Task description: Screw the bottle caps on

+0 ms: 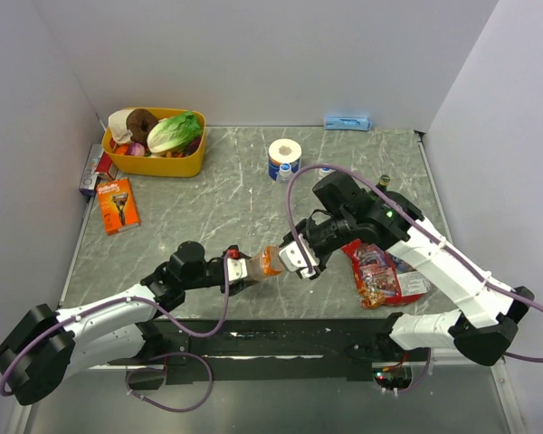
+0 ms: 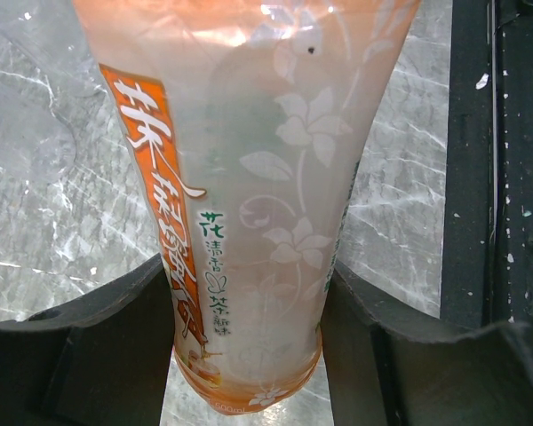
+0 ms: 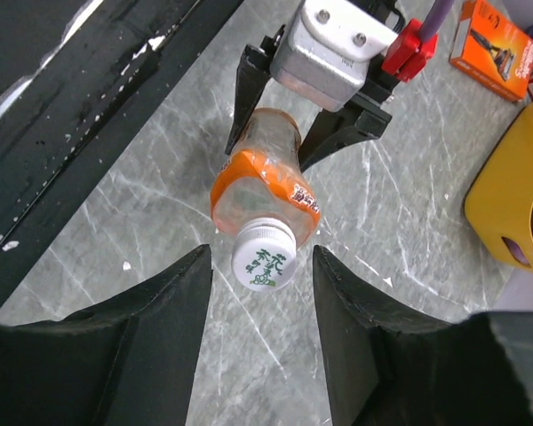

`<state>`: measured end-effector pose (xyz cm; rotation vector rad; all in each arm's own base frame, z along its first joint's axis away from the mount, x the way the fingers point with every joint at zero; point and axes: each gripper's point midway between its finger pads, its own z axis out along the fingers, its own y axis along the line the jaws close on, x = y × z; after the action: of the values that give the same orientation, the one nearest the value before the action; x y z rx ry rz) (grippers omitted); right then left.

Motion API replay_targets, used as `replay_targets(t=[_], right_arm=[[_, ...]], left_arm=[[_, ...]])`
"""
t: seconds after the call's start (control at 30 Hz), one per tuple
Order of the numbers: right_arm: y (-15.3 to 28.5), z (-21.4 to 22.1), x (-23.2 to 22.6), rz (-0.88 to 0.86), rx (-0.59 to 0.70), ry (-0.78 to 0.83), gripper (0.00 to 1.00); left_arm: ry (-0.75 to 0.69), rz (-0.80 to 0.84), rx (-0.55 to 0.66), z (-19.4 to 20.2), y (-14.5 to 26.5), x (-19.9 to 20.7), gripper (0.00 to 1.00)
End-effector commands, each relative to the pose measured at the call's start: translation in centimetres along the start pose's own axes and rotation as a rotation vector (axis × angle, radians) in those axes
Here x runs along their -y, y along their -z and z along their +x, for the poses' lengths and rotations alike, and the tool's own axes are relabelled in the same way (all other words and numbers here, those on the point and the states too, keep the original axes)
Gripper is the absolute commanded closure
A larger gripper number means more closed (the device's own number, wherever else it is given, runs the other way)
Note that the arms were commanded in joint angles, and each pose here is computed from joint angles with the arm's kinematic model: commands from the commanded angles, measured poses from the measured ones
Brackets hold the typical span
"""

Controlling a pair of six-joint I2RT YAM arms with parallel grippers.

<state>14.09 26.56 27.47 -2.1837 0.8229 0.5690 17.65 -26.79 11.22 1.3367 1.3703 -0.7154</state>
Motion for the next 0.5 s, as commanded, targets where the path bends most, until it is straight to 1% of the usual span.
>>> replay_targets(t=[0.0,0.17,0.33,0.37,0.4,0.43,0.47], right_arm=[[-0.38,0.52,-0.35,-0.021,-0.020,0.012,0.45],[-0.58,0.77,-0.45,-0.029,-0.027,0.008,0.47],[-0.79,1.03,-0.45,-0.037,-0.033,-0.003,0.52],[-0.79,1.05,-0.39,-0.035,-0.035,-0.007,0.58],[-0.86,1.08,-0.30,-0.035,-0.035,-0.022,0.60],[-0.90,1.16,-0.16,-0.032,-0.039,-0.034,0.66],[-1.12,1.33,0.05,-0.031,-0.042,-0.057,0.69]], left_arm=[[-0.074,0.001,0.090,-3.38,-0.15,-0.86,0.99],[-0.081,-0.002,0.100,-3.67,-0.19,-0.99,0.99],[-0.083,-0.004,0.105,-3.90,-0.28,-1.14,0.99],[-0.080,-0.007,0.104,-3.97,-0.32,-1.24,0.99],[-0.077,-0.009,0.102,-3.91,-0.34,-1.27,0.99],[-0.080,-0.013,0.106,-4.16,-0.37,-1.43,0.99],[-0.079,-0.027,0.104,-4.19,-0.38,-1.72,0.99]])
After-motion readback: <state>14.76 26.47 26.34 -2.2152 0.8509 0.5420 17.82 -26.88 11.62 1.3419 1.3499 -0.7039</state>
